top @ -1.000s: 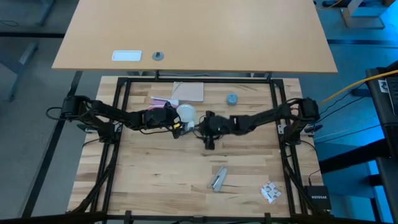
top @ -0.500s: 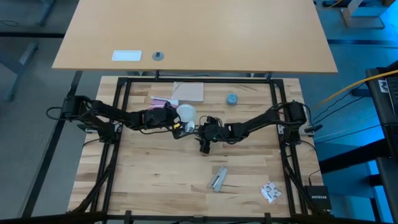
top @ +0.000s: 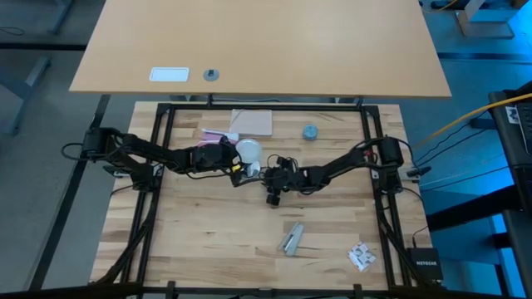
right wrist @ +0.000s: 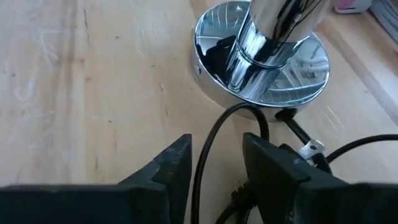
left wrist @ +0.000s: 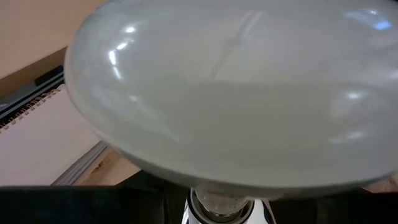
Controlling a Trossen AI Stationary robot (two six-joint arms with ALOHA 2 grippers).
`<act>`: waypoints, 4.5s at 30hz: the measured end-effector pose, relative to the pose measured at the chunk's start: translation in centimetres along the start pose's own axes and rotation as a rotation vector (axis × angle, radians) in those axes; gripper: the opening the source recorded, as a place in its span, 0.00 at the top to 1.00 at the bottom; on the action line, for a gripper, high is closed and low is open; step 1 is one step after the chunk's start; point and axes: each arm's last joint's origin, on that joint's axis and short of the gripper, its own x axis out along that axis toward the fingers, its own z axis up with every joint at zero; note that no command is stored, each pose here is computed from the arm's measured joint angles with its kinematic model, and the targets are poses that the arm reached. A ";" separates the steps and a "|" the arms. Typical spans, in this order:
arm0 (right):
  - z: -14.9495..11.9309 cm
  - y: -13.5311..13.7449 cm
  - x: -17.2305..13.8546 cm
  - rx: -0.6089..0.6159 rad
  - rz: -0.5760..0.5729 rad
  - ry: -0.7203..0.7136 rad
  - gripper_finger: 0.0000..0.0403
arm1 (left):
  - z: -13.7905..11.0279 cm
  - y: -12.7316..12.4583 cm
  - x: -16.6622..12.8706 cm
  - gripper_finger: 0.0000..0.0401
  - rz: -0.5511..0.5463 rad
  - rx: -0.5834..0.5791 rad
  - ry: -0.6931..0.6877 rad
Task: Screw lightbulb
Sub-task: Insert light bulb into the lamp
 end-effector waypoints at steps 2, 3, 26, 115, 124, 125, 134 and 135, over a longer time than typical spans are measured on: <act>-0.1 0.0 0.0 -0.001 -0.006 0.003 0.68 | 0.0 0.0 0.0 0.59 0.000 0.000 0.000; -0.1 -0.1 0.0 0.000 -0.007 0.003 0.70 | 0.0 0.0 0.0 0.59 0.000 0.000 0.000; 0.0 -5.9 1.4 0.075 -0.144 0.048 0.97 | 0.0 0.0 0.0 0.59 -0.003 0.001 0.004; 1.4 -0.4 1.5 -0.103 0.071 -0.247 0.65 | 0.0 0.0 0.0 0.59 -0.003 0.002 0.006; 1.5 -0.3 2.3 -0.123 0.017 -0.154 0.66 | 0.0 0.0 0.0 0.59 -0.003 0.002 0.006; 1.5 -0.3 2.4 -0.127 0.015 -0.140 0.66 | 0.0 0.0 0.0 0.59 -0.003 0.002 0.006; 1.2 -0.5 2.4 -0.109 -0.050 -0.088 0.66 | 0.0 0.0 0.0 0.59 -0.003 0.002 0.006; 1.2 -0.5 2.4 -0.111 -0.058 -0.082 0.66 | 0.0 0.0 0.0 0.59 -0.003 0.001 0.006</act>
